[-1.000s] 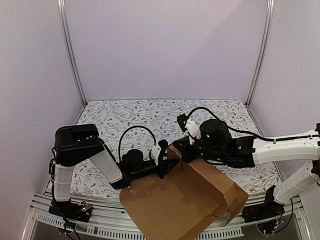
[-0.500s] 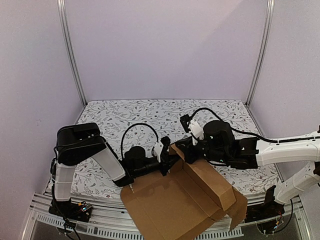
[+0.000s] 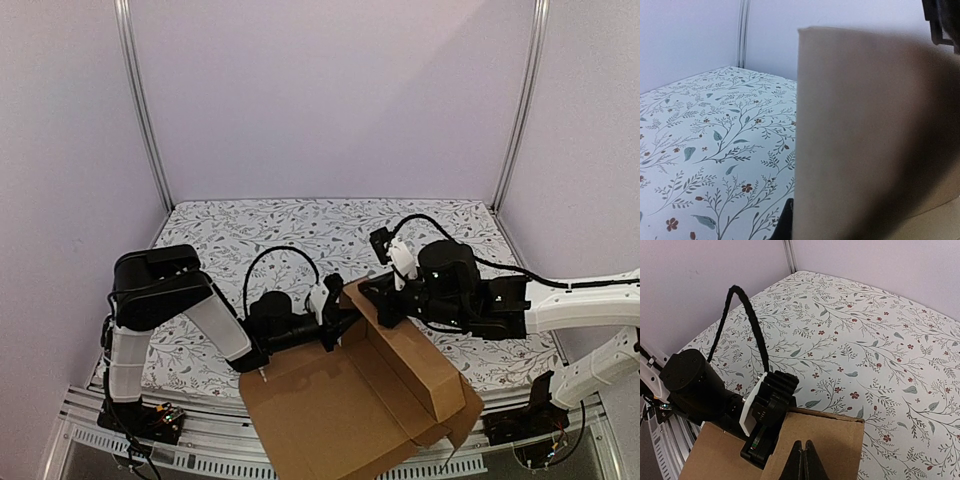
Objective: Fold the paper box
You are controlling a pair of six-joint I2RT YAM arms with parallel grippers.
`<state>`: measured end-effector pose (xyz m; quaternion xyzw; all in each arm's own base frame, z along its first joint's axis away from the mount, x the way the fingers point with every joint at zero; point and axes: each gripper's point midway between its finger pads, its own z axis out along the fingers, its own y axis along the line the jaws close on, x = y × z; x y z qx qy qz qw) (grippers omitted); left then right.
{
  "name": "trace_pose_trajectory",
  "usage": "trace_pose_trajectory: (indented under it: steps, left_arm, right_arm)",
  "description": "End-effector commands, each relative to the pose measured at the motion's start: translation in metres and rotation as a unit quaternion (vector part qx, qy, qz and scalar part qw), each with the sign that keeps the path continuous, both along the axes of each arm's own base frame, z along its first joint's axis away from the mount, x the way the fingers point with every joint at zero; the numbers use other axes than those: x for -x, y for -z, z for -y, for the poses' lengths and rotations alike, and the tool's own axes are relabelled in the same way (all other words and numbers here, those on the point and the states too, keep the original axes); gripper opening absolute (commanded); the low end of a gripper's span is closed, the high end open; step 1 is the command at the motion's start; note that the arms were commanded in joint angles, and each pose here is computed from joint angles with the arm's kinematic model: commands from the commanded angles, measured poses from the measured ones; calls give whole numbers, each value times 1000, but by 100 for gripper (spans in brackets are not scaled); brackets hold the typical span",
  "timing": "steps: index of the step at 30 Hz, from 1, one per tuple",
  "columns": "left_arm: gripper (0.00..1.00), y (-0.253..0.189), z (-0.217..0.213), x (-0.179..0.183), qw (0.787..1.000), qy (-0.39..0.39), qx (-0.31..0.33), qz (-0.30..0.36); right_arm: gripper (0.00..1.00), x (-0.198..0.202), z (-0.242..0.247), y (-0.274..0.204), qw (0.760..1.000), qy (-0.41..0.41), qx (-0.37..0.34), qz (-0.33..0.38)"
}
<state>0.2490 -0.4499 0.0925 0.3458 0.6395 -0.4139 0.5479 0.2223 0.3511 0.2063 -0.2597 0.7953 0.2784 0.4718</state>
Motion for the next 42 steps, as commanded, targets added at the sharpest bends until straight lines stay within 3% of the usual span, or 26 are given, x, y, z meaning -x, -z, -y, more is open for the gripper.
trace_pose_trajectory:
  steps: [1, 11, 23, 42]
  left_arm:
    - [0, -59, -6, -13, 994, -21, 74, 81]
    - [0, -54, -4, -40, 993, 4, 54, 100]
    - [0, -28, 4, -73, 996, 46, 2, 70]
    - [0, -18, 4, -57, 998, 47, 2, 31]
  right_arm:
    - [5, 1, 10, -3, 1000, 13, 5, 0]
    - [6, -14, 13, -18, 998, 33, 27, 43]
    - [4, -52, 15, -26, 998, 37, 27, 49]
    - [0, -82, -3, -7, 999, 30, 12, 19]
